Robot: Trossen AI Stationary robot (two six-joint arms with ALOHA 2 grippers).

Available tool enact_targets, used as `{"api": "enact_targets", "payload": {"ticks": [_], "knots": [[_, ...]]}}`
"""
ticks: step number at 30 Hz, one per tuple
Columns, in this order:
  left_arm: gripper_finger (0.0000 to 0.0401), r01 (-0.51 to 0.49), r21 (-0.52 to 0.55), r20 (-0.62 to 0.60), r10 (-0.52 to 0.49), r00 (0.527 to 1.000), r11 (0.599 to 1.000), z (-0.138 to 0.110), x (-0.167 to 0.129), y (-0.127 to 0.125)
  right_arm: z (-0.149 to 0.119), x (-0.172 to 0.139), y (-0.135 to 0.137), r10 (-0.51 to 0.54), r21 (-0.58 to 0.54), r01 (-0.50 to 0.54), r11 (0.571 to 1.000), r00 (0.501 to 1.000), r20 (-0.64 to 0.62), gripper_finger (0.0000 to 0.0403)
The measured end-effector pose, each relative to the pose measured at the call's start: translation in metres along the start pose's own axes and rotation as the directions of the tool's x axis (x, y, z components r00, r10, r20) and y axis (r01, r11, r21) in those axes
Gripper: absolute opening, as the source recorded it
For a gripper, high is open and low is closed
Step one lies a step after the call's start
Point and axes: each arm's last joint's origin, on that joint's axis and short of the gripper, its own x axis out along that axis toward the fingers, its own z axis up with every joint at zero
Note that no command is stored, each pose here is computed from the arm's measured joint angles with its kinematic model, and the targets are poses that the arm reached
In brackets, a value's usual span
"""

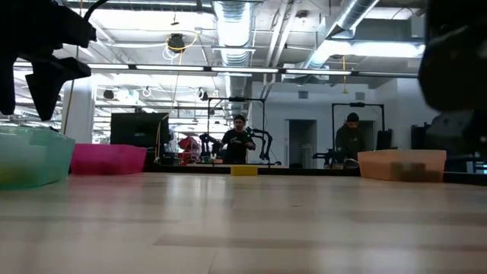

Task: Sort blocks
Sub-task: Put the blue block into the orange bin

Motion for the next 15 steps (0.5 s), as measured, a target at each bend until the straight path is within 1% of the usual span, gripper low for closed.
{"api": "enact_targets", "payload": {"ticks": [8,11,15], "knots": [[0.0222,0.004,0.015,0.011,-0.004,1.0,1.0,0.001,0.0,0.0,0.023,0.019,-0.001,-0.003,-0.071,-0.005,0.997,0.994,-0.107,0.0207],[0.0222,0.004,0.024,0.011,-0.004,1.0,1.0,0.001,0.0,0.0,0.029,0.017,-0.002,0.009,-0.085,-0.019,0.996,0.993,-0.117,0.0186],[0.0222,0.004,0.03,0.011,-0.004,1.0,1.0,0.001,0.0,0.0,0.034,0.011,-0.005,0.039,-0.08,-0.046,0.996,0.995,-0.091,0.014]]}}
